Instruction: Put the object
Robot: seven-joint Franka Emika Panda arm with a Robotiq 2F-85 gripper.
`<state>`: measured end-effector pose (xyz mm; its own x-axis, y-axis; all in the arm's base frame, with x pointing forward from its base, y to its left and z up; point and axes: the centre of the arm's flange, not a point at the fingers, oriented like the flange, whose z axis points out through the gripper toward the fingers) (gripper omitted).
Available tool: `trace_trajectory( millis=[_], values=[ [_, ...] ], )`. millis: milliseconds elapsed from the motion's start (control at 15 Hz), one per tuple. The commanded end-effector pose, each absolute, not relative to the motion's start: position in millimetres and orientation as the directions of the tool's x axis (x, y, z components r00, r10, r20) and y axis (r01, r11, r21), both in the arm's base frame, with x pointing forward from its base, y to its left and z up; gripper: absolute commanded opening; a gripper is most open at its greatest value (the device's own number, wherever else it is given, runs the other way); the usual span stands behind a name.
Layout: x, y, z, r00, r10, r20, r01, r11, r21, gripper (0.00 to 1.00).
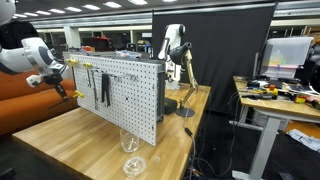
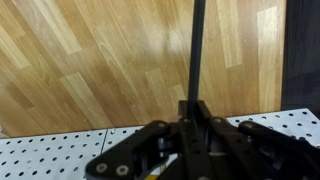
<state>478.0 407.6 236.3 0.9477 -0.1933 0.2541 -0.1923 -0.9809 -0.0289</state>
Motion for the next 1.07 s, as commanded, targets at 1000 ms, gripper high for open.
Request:
trace_trajectory(
  millis=[1000],
  values=[
    [457.9, 479.3, 245.8, 0.917, -0.028, 0.397, -0.052, -0.997, 0.050, 0.02]
  ],
)
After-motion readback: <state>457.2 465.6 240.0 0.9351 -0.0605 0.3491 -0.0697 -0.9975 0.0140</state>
